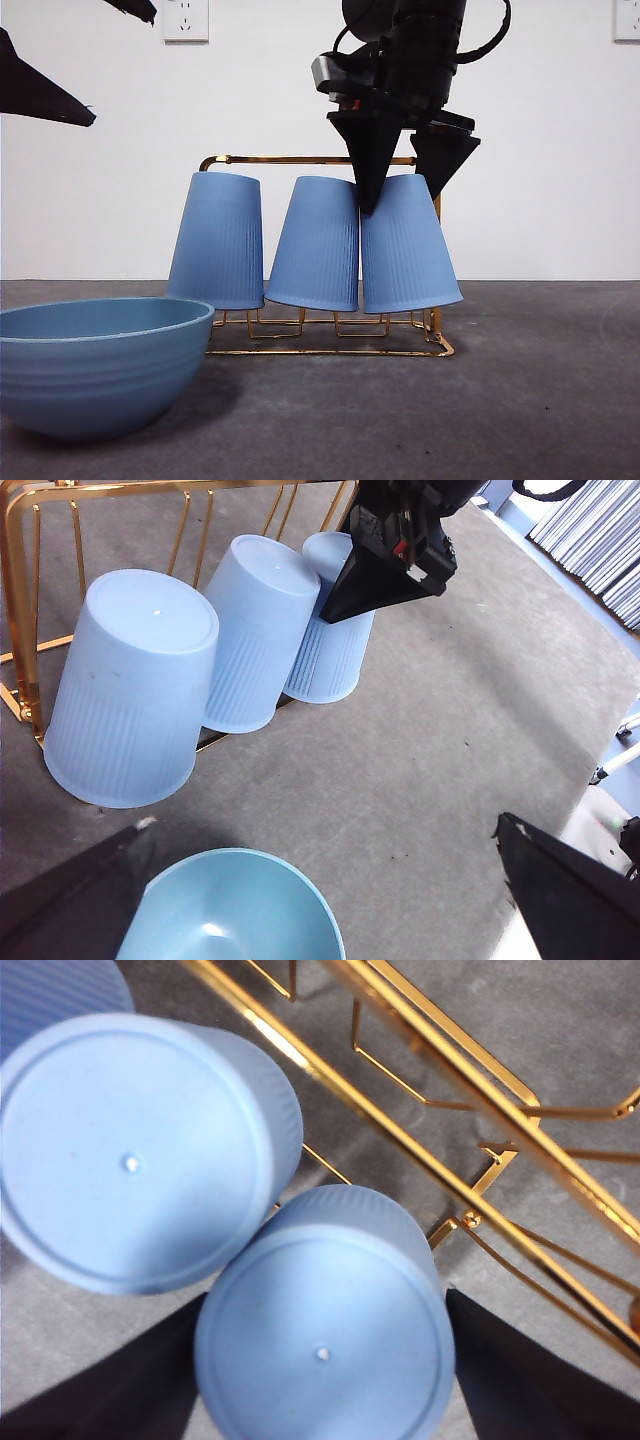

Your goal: Right arm lift cup from the cupboard, then place it on the right of the bowl

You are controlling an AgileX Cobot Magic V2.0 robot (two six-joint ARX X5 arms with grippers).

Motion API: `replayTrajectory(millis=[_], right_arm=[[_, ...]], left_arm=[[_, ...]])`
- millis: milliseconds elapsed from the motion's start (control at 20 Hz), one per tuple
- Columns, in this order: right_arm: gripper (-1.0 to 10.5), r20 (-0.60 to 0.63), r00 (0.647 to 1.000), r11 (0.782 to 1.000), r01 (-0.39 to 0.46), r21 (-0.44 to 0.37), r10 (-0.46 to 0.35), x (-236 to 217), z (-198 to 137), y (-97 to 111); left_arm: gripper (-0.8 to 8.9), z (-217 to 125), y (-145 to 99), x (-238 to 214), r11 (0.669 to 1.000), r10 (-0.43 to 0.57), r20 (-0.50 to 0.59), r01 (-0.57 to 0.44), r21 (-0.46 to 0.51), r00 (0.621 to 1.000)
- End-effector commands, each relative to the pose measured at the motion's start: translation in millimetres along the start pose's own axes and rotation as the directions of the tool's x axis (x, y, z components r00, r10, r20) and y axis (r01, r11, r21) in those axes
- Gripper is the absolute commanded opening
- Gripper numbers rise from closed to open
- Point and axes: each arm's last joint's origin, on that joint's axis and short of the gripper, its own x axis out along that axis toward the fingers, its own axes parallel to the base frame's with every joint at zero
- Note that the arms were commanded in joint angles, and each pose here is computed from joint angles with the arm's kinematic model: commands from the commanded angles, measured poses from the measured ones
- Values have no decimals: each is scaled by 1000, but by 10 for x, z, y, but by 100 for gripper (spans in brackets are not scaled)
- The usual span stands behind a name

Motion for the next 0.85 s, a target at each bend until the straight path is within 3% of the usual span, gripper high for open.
replayTrajectory(millis=[50, 400, 850], right_arm=[[261, -12, 1000, 1000, 5, -14, -5, 51, 47, 27], [252, 8, 1000, 1000, 22, 15, -23, -59, 29, 53], [252, 158, 987, 1000, 16, 27, -20, -716, -176, 113]], left_arm=[[562, 51, -17, -5, 1000, -4, 18, 4, 25, 1000], [562, 51, -17, -5, 1000, -4, 18, 4, 25, 1000], [561, 55, -13, -4, 1000, 5, 21, -5, 15, 1000]])
